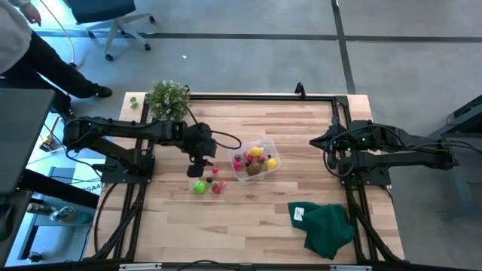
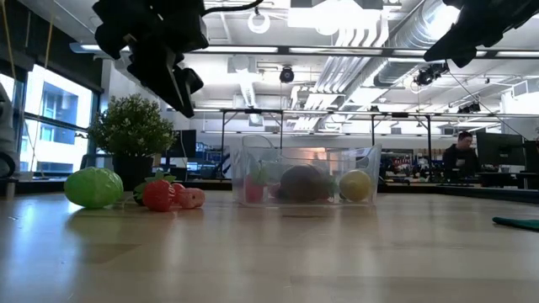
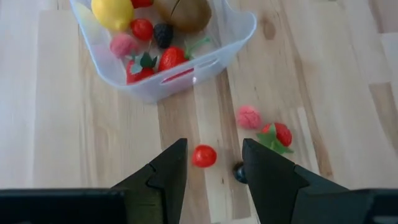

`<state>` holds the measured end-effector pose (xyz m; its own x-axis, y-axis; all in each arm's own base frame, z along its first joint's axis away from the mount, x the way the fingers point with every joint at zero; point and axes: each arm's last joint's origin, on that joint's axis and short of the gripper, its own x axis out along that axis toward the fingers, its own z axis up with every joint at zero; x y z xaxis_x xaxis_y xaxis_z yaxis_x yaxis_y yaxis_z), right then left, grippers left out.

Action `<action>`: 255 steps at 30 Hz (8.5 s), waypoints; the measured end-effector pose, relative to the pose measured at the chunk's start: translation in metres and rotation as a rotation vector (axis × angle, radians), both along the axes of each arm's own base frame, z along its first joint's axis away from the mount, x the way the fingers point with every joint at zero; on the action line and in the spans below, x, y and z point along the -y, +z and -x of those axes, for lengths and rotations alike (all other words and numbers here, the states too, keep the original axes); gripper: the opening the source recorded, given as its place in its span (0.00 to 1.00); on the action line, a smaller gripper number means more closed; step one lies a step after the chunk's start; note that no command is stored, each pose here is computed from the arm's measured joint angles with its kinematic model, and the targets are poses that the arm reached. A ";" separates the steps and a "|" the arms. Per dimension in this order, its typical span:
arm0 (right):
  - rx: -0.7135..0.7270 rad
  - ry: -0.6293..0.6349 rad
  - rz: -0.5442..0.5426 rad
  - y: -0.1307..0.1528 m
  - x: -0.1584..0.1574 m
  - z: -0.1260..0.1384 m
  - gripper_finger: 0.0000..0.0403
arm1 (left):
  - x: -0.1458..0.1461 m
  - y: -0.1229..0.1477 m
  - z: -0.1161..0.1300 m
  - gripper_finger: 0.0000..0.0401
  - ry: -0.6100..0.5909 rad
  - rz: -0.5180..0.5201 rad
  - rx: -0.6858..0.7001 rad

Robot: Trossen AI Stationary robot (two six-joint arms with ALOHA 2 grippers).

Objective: Pick and placing Produce into tupperware
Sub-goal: Put the red cherry into the transparent bin

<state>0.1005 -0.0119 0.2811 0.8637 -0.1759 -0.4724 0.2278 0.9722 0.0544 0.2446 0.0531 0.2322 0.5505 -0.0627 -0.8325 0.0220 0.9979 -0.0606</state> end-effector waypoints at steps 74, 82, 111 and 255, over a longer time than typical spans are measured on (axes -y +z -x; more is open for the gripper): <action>0.000 0.000 0.000 0.000 0.000 0.000 0.05 | 0.015 -0.087 -0.020 0.60 0.306 0.096 -0.149; 0.000 0.000 0.000 0.000 0.000 0.000 0.05 | 0.015 -0.087 -0.020 0.60 0.306 0.095 -0.149; 0.000 0.000 0.000 0.000 0.000 0.000 0.05 | 0.013 -0.095 -0.020 0.60 0.322 0.042 -0.190; -0.001 0.000 0.000 0.000 0.000 0.000 0.05 | 0.008 -0.075 -0.049 0.31 0.255 -0.042 -0.105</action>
<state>0.1005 -0.0118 0.2810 0.8633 -0.1758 -0.4731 0.2276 0.9723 0.0540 0.2940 0.0456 0.1576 0.4544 0.1029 -0.8848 -0.2343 0.9721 -0.0073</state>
